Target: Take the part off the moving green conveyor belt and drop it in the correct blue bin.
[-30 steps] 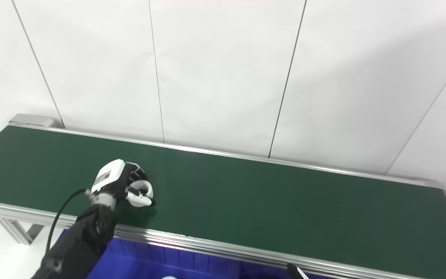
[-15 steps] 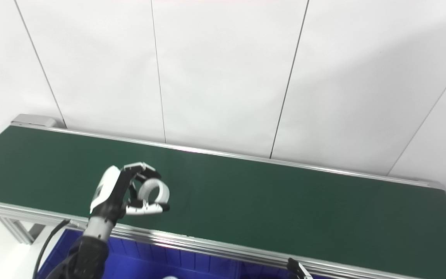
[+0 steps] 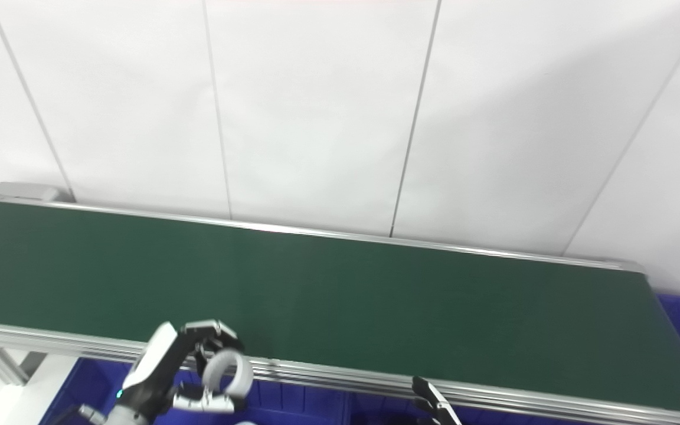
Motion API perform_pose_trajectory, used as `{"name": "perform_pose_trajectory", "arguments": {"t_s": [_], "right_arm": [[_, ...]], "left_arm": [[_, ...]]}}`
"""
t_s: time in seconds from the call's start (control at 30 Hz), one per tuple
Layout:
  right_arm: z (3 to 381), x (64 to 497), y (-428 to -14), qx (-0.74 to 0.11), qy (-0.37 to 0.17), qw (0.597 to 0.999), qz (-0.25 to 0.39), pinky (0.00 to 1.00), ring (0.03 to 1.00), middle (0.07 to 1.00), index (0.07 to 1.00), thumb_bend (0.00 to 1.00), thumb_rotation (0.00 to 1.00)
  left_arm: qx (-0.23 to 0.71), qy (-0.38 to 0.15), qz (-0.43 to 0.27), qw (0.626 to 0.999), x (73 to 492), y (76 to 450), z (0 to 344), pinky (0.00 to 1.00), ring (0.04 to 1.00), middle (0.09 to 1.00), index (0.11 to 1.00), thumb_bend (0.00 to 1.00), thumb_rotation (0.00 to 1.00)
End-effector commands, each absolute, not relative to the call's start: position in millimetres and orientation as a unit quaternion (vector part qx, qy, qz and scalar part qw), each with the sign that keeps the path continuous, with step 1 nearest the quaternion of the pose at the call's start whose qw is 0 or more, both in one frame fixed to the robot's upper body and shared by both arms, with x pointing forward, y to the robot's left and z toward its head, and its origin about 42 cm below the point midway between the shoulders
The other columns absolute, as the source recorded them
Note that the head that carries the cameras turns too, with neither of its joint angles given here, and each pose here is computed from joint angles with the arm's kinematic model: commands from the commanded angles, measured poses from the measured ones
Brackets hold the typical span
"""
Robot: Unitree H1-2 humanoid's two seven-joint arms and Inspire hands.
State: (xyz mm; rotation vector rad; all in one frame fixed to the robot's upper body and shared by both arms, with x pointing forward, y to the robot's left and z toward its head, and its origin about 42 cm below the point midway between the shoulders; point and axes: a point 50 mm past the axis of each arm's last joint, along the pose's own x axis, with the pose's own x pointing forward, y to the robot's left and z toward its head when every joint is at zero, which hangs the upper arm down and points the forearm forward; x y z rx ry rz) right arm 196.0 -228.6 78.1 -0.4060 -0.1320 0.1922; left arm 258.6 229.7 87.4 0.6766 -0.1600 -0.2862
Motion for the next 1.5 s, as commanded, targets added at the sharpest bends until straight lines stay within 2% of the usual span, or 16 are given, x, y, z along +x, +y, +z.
{"name": "perform_pose_trajectory", "arguments": {"t_s": [0.0,0.17,0.27,0.47,0.7,0.8,0.9,1.03,1.07,1.1,1.13,1.2,1.3,1.47], "right_arm": [[91,199,-225,-0.194,-0.085,0.973,0.092,0.75,0.846,0.891,0.910,0.74,0.48],[99,201,-223,-0.193,-0.082,0.973,0.092,0.75,0.849,0.893,0.913,0.76,0.51],[102,201,-223,-0.195,-0.080,0.973,0.090,0.76,0.845,0.887,0.909,0.77,0.53],[110,205,-225,-0.188,-0.078,0.975,0.086,0.76,0.841,0.881,0.909,0.77,0.50],[118,207,-225,-0.188,-0.073,0.976,0.086,0.76,0.841,0.873,0.909,0.80,0.53],[120,208,-226,-0.188,-0.073,0.975,0.088,0.76,0.841,0.871,0.909,0.80,0.53],[121,208,-226,-0.190,-0.073,0.975,0.088,0.76,0.845,0.873,0.912,0.81,0.55],[123,208,-226,-0.190,-0.073,0.975,0.088,0.77,0.849,0.877,0.913,0.82,0.56],[123,208,-226,-0.191,-0.073,0.975,0.088,0.76,0.847,0.876,0.913,0.82,0.56],[123,207,-225,-0.192,-0.074,0.975,0.088,0.76,0.846,0.875,0.914,0.82,0.56],[123,207,-225,-0.192,-0.074,0.975,0.087,0.76,0.844,0.874,0.913,0.82,0.56],[124,207,-224,-0.191,-0.073,0.975,0.087,0.76,0.844,0.873,0.912,0.82,0.56],[124,206,-223,-0.188,-0.075,0.975,0.089,0.76,0.847,0.875,0.914,0.80,0.54],[124,206,-223,-0.187,-0.075,0.976,0.088,0.76,0.849,0.876,0.912,0.81,0.54]], "left_arm": [[0.331,-0.109,-0.155,0.924,260,229,103,0.29,0.397,0.508,0.482,0.49,0.00],[0.352,-0.087,-0.205,0.909,250,224,100,0.35,0.429,0.502,0.478,0.50,0.00],[0.359,-0.078,-0.227,0.902,247,220,99,0.31,0.409,0.505,0.481,0.50,0.00],[0.379,-0.058,-0.265,0.885,247,218,100,0.33,0.423,0.507,0.477,0.50,0.00],[0.408,-0.045,-0.280,0.868,249,216,105,0.32,0.423,0.508,0.479,0.50,0.00],[0.442,-0.030,-0.295,0.846,250,213,106,0.30,0.416,0.501,0.489,0.50,0.00],[0.479,-0.013,-0.309,0.822,250,210,109,0.32,0.432,0.489,0.500,0.50,0.00],[0.502,-0.005,-0.316,0.805,251,208,111,0.40,0.461,0.480,0.515,0.50,0.00],[0.505,-0.005,-0.315,0.804,251,208,111,0.44,0.466,0.604,0.508,0.49,0.00],[0.506,-0.004,-0.311,0.804,251,208,111,0.46,0.468,0.668,0.504,0.49,0.00],[0.507,-0.004,-0.307,0.805,251,208,111,0.52,0.597,0.765,0.693,0.55,0.00],[0.504,-0.008,-0.293,0.813,250,209,111,0.59,0.715,0.860,0.851,0.62,0.00],[0.498,-0.010,-0.273,0.823,249,210,110,0.62,0.769,0.931,0.941,0.66,0.00],[0.493,-0.011,-0.260,0.831,248,212,108,0.64,0.806,0.981,0.993,0.66,0.06]]}}
